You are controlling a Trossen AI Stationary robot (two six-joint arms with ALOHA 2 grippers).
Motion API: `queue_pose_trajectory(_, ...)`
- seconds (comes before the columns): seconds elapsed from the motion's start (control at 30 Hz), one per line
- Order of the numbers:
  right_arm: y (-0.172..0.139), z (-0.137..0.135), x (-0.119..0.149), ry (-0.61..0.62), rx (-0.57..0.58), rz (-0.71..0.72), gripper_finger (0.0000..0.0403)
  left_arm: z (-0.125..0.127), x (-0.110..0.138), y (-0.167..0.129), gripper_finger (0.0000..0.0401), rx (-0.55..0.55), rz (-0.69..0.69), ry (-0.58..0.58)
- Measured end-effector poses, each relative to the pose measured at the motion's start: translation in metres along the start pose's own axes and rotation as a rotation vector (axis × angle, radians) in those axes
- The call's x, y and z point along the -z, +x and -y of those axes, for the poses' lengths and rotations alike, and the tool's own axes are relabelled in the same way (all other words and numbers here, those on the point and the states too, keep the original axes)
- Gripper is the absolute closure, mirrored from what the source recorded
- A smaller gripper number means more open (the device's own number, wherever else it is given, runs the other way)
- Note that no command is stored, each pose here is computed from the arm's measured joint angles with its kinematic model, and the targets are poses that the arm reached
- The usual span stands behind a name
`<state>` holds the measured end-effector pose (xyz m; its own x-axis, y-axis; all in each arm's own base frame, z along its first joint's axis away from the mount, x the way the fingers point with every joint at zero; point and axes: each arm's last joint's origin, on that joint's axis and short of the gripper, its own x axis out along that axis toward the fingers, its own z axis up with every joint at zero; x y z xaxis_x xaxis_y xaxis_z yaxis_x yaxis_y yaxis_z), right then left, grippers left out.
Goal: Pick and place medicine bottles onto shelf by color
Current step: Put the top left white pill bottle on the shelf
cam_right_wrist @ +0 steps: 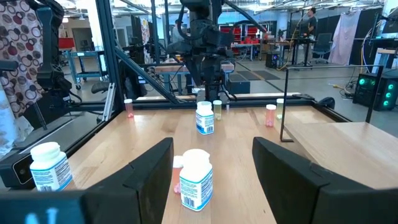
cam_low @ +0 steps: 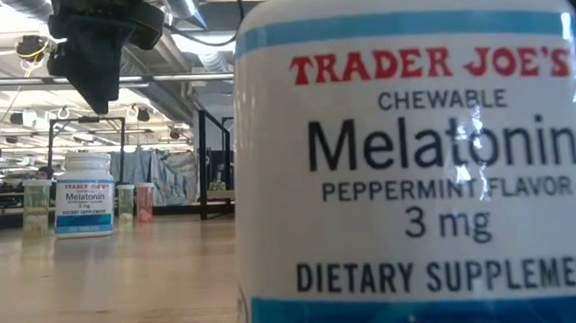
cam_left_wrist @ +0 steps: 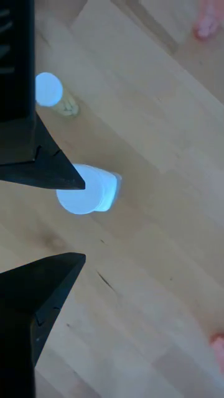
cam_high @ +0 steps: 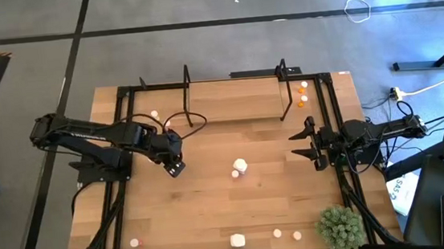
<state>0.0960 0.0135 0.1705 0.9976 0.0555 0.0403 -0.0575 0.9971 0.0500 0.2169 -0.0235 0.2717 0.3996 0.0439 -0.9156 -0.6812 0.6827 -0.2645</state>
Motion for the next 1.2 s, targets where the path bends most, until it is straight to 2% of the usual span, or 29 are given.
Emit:
queue_pose_trajectory(0.57,0.0,0.0,0.0,0.0,0.0,0.0,0.018,-0.002,0.004,0.001,0.0225,-0.003,-0.072,-0.006)
queue_pose_trajectory(0.93,0.0,0.0,0.0,0.0,0.0,0.001,0.018,0.0,0.003,0.019,0.0136,-0.111,-0.106,0.009)
queue_pose_trajectory(1.2,0.0,0.0,0.0,-0.001,0.0,0.0,0.018,0.006,0.001,0.043,0.0125,-0.176,-0.158,0.076)
